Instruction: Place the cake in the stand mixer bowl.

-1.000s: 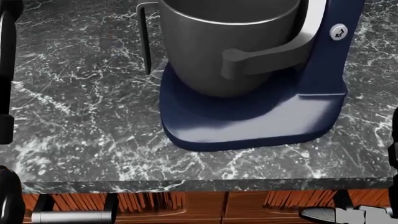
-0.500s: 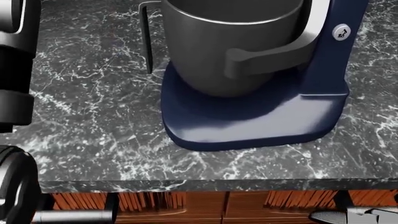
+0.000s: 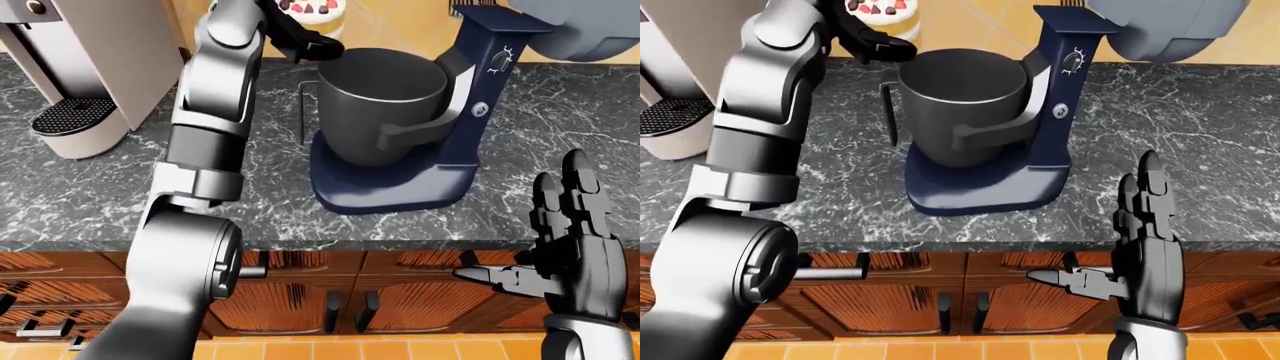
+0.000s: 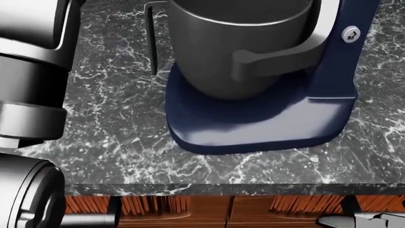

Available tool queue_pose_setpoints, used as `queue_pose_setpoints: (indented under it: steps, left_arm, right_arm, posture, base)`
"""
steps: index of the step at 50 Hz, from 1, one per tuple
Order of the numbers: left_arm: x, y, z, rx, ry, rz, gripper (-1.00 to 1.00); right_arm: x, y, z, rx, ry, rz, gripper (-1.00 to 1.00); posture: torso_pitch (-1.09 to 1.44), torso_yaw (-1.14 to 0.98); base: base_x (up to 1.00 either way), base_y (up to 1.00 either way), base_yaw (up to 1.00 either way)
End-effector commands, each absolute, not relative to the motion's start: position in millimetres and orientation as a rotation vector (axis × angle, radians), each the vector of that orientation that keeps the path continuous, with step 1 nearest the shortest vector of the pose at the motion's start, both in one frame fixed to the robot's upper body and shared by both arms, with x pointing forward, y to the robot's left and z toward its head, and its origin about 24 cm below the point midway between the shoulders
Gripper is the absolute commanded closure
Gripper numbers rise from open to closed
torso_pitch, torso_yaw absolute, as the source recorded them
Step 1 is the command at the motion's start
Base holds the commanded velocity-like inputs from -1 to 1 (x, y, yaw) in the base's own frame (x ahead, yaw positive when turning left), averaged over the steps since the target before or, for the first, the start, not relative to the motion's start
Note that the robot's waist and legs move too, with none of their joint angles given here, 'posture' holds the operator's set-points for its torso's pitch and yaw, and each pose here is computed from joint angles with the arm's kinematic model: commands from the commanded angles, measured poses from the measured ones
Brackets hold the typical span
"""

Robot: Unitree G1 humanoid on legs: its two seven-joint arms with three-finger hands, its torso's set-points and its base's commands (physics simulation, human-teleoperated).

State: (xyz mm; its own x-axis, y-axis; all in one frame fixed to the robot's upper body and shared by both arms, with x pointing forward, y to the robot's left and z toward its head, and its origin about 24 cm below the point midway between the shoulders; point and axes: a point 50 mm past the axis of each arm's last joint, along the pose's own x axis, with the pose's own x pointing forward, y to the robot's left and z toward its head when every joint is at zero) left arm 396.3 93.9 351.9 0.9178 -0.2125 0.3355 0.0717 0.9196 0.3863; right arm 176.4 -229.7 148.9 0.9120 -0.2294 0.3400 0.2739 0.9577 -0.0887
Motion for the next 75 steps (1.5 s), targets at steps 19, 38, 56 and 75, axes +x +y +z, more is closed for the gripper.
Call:
queue_pose_setpoints:
  steps: [19, 38, 56, 75]
  left_arm:
    - [384, 76, 366, 0.383, -0.483, -0.186, 1.0]
    - [382, 48, 363, 0.379, -0.488, -0.239, 1.0]
    - [387, 35, 363, 0.361, -0.493, -0.245, 1.0]
    - [390, 21, 348, 0.342, -0.481, -0.265, 1.0]
  right_arm:
    - [174, -227, 161, -0.176, -0.401, -0.26, -1.0]
    - [174, -228, 160, -0.169, -0.402, -0.258, -1.0]
    - [176, -227, 159, -0.166, -0.402, -0.253, -1.0]
    - [176, -226, 159, -0.164, -0.405, -0.25, -1.0]
  posture:
    - [0.0, 0.0]
    - [0.0, 0.0]
    - [0.0, 0.0]
    - [0.0, 0.0]
  base:
    - [0.0, 0.0, 0.0]
    - [0.0, 0.0, 0.0]
    - [0.0, 0.0, 0.0]
    - [0.0, 0.0, 0.0]
